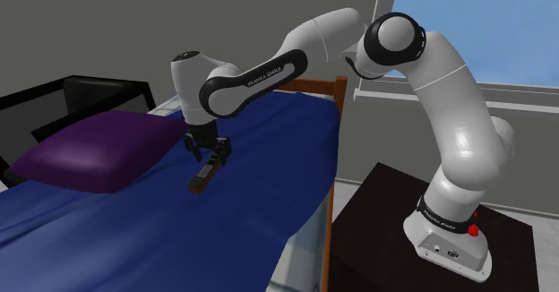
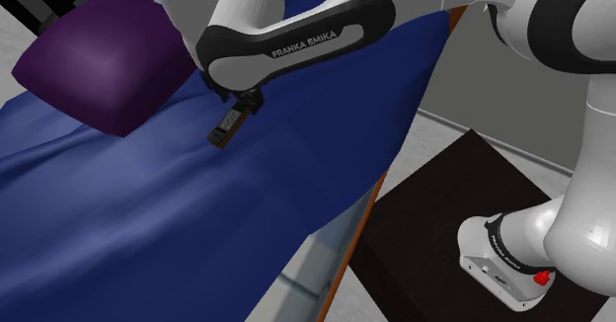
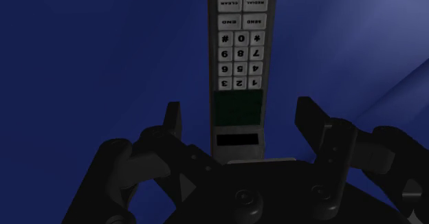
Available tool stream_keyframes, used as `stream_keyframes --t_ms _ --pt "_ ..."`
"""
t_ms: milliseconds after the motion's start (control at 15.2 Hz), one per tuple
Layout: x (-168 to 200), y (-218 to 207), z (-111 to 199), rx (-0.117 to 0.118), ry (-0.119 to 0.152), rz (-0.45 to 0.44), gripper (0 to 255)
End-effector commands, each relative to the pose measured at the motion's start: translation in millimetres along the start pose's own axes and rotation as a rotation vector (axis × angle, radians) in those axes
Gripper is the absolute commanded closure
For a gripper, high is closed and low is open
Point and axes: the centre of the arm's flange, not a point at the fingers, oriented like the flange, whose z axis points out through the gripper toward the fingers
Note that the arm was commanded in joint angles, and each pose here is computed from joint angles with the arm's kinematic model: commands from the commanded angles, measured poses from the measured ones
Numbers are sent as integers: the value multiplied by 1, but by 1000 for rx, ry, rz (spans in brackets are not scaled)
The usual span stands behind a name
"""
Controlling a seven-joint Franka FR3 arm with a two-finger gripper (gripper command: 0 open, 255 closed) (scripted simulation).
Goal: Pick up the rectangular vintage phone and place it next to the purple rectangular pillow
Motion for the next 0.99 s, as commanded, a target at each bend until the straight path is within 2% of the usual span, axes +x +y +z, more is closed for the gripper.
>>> stream_keyframes --t_ms 0,132,396,924 --pt "0 0 0 0 0 0 0" --pt "0 0 0 0 0 0 0" --pt "0 0 -50 0 0 0 0" --pt "0 0 -50 0 0 0 0"
